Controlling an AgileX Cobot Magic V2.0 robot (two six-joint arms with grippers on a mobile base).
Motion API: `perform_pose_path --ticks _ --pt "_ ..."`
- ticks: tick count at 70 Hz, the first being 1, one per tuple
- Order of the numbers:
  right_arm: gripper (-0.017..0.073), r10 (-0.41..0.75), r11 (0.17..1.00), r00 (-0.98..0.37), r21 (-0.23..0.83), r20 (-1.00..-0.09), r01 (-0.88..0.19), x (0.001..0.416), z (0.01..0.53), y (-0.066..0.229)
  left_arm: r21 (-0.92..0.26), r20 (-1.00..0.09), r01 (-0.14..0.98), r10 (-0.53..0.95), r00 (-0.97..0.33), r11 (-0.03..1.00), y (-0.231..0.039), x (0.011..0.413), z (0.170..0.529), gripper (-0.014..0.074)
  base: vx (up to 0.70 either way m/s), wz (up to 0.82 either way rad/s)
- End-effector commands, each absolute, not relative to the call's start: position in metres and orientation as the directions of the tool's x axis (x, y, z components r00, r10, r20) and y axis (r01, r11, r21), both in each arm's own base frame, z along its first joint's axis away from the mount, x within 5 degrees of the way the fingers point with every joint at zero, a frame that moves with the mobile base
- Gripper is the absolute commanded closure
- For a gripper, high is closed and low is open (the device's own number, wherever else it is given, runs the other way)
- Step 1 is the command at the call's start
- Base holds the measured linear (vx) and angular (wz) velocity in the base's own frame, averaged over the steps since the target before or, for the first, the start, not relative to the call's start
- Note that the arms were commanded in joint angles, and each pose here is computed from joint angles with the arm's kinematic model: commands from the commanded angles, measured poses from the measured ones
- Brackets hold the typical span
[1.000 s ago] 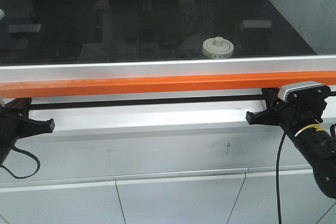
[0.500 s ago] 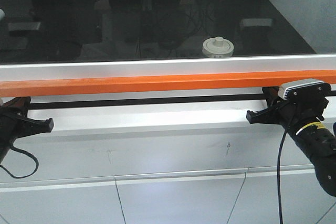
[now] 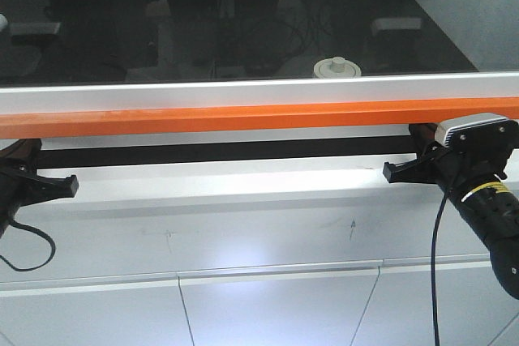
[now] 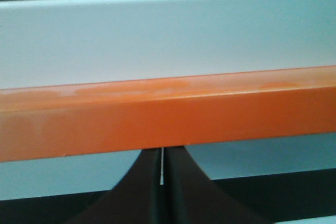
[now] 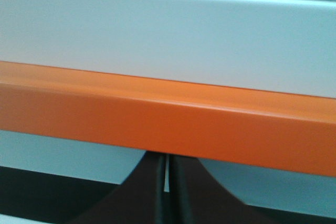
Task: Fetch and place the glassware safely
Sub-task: 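Push the orange handle bar upward with both grippers to open the sash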
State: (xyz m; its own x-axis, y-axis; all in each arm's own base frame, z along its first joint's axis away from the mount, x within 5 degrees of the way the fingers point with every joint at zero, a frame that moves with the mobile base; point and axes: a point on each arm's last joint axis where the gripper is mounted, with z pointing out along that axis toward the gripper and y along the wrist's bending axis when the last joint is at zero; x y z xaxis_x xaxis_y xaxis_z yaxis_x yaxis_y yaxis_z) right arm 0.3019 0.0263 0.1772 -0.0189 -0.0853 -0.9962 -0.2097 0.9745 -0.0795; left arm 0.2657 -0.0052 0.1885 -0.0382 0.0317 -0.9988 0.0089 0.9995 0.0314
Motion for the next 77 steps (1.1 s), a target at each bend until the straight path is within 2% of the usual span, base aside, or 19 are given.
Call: perform_pose_path --ticks 1,38,54,77 --pt "0.0560 -0.033 0.975 0.328 -0.103 -0.944 -0.199 0.299 0.228 0.028 0.021 -0.936 -0.003 0.020 0.352 1.000 -0.005 0.261 0.238 0.0594 0.00 0.00" --pt "0.0560 -0.035 0.975 0.377 -0.114 -0.925 -0.189 0.299 0.248 0.027 0.049 -0.908 0.029 0.032 0.418 0.998 -0.009 0.276 0.286 0.0594 0.00 0.00" --pt "0.0560 -0.026 0.975 0.426 -0.117 -0.904 -0.189 0.308 0.267 0.028 0.049 -0.897 0.027 0.032 0.441 0.998 -0.009 0.274 0.297 0.0594 0.00 0.00" --pt "0.0560 -0.043 0.975 0.484 -0.144 -0.874 -0.172 0.301 0.304 0.028 0.049 -0.871 0.024 0.031 0.490 0.999 -0.009 0.270 0.321 0.0594 0.00 0.00"
